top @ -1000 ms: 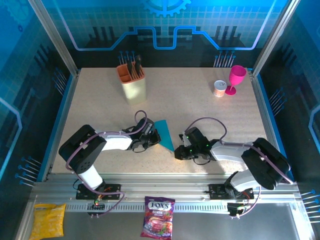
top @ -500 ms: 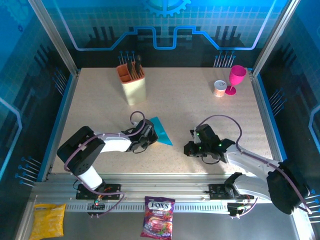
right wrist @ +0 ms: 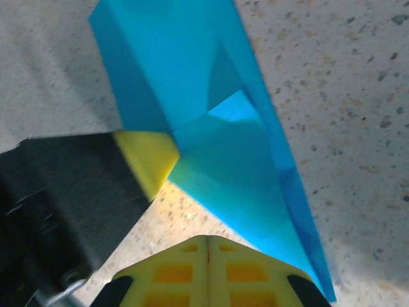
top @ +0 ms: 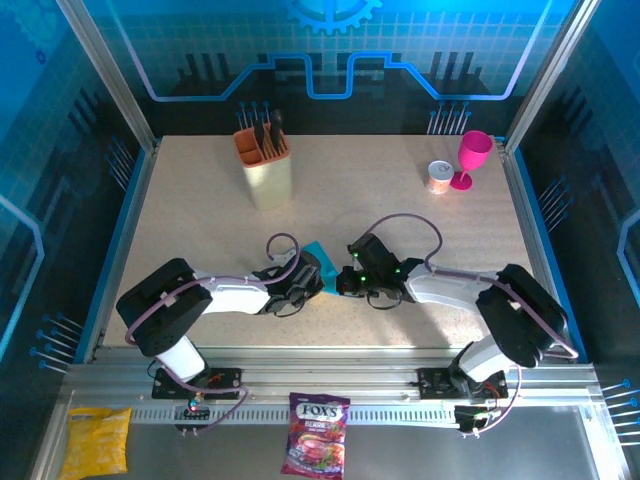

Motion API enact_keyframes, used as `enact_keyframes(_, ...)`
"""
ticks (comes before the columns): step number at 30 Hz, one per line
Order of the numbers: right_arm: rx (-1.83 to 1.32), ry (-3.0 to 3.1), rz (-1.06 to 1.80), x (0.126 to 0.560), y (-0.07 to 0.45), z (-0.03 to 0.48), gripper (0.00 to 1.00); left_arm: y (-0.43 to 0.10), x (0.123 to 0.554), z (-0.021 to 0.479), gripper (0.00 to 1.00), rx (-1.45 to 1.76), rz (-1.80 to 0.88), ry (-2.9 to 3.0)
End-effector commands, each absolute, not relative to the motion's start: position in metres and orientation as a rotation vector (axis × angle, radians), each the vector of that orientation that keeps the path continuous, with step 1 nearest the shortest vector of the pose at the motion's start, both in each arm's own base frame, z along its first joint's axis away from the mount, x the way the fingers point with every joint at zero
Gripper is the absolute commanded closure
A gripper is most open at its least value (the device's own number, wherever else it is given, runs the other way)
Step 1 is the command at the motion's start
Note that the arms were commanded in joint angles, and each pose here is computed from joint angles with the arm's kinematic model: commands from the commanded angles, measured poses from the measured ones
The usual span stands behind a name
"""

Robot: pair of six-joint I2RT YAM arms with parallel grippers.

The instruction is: Fold a paper plane with a square sheet of paper (pick it up from the middle)

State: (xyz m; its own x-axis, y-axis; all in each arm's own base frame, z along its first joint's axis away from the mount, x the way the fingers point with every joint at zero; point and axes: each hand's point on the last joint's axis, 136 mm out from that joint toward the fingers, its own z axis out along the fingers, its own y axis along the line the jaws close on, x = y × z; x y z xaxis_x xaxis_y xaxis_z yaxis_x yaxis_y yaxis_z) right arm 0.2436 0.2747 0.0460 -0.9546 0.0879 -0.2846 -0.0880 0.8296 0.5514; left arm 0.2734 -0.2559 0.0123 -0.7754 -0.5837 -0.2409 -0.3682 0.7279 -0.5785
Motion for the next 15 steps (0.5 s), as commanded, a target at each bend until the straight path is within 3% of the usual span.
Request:
enact_keyframes(1, 0.066, 2.677, 0.815, 0.255, 0.276, 0.038, 1.0, -0.222, 0.232, -0.029, 1.0, -0.762, -0.477, 2.697)
enact_keyframes(7, 0.155, 2.737, 0.725, 0.252, 0.25, -0.001, 1.0, -0.225, 0.238, -0.018, 1.0, -0.714, -0.497, 2.675)
enact_keyframes(15, 0.164, 2.801, 0.708, 0.237, 0.236, -0.025, 1.0, -0.264, 0.259, 0.041, 1.0, -0.403, -0.723, 2.587)
